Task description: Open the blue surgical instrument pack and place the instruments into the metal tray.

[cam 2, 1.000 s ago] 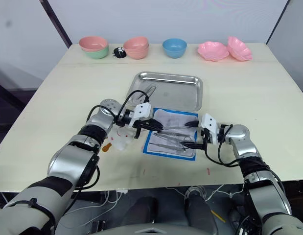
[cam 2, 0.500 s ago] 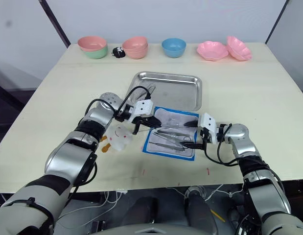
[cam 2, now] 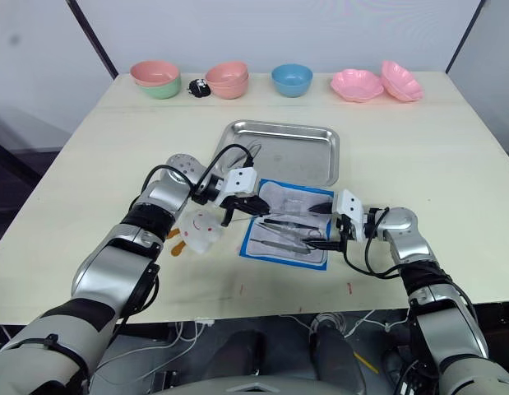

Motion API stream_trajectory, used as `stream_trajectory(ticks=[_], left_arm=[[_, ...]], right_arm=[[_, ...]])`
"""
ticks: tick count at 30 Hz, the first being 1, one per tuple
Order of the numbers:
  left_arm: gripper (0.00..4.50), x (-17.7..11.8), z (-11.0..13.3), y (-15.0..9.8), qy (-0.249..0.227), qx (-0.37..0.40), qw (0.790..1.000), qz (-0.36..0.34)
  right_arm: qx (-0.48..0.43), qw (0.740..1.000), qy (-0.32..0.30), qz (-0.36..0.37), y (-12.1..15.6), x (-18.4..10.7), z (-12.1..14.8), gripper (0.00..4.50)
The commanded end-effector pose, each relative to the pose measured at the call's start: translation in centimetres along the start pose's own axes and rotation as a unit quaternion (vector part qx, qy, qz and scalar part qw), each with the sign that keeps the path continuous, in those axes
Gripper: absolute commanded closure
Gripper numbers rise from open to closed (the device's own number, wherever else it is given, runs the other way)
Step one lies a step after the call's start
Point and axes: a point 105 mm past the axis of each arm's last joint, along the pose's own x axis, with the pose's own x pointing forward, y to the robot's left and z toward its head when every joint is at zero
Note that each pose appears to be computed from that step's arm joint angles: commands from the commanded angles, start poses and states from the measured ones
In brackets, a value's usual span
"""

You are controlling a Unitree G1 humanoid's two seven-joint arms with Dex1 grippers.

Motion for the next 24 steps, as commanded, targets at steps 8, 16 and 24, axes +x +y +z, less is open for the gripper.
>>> stream_trajectory(ticks=[8, 16, 24], left_arm=[[4.48, -0.9, 2.5, 1.0, 0.033, 0.034, 0.999, -0.001], [4.48, -1.5, 3.3, 1.1, 0.065, 0.036, 0.997, -0.001], [4.48, -2.1, 3.4, 1.0, 0.079, 0.037, 0.996, 0.002]], right_arm=[[0.066, 0.993, 0.093, 0.034, 2.6, 0.3, -5.3, 0.00], [0.070, 0.992, 0.098, 0.035, 2.8, 0.4, -5.5, 0.00], [0.069, 0.992, 0.100, 0.035, 2.8, 0.3, -5.5, 0.00]])
